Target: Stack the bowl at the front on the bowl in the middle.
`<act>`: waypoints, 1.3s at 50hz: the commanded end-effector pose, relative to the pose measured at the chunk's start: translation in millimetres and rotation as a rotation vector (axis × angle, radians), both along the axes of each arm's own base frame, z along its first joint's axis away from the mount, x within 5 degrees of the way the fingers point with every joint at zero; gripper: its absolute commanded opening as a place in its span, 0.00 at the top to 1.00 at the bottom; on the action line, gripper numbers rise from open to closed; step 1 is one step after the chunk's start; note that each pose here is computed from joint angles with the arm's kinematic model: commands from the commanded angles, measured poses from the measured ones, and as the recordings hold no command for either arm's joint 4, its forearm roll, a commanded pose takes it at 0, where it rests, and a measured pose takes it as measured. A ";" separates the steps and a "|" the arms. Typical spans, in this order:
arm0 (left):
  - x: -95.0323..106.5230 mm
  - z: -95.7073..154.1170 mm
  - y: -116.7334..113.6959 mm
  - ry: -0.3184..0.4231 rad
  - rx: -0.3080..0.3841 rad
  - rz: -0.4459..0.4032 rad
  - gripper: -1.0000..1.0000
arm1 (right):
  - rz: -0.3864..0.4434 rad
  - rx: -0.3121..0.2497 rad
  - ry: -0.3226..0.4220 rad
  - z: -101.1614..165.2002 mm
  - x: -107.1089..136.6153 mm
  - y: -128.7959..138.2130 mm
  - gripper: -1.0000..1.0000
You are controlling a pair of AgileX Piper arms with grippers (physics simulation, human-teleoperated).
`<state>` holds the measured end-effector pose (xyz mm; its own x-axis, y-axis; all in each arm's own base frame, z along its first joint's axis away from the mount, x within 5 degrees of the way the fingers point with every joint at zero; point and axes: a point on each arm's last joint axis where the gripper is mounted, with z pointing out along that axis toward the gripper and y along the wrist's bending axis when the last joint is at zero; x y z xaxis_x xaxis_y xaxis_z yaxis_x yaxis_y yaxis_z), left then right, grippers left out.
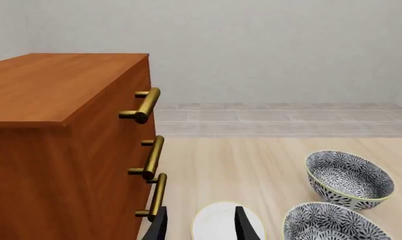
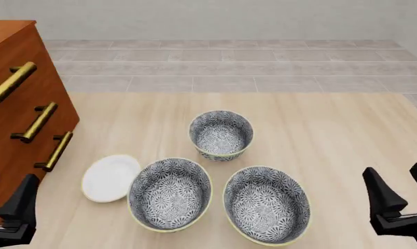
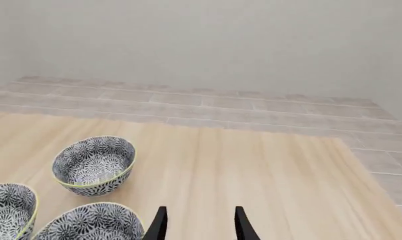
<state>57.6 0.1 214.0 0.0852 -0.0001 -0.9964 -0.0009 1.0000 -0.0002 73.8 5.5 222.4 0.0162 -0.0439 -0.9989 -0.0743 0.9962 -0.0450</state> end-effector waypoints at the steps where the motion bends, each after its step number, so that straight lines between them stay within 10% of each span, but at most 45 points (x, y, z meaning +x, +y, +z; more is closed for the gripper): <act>1: -0.3 0.7 0.0 0.000 0.000 -0.001 0.00 | 0.095 -0.083 0.093 25.1 26.2 11.3 0.00; 39: 0.0 0.2 0.0 -0.001 0.000 -0.001 0.00 | 0.355 -0.376 0.575 82.7 142.1 76.8 0.00; 65: 0.1 0.1 0.0 -0.001 0.001 0.000 0.00 | 0.345 -0.340 0.721 72.4 198.4 99.2 0.00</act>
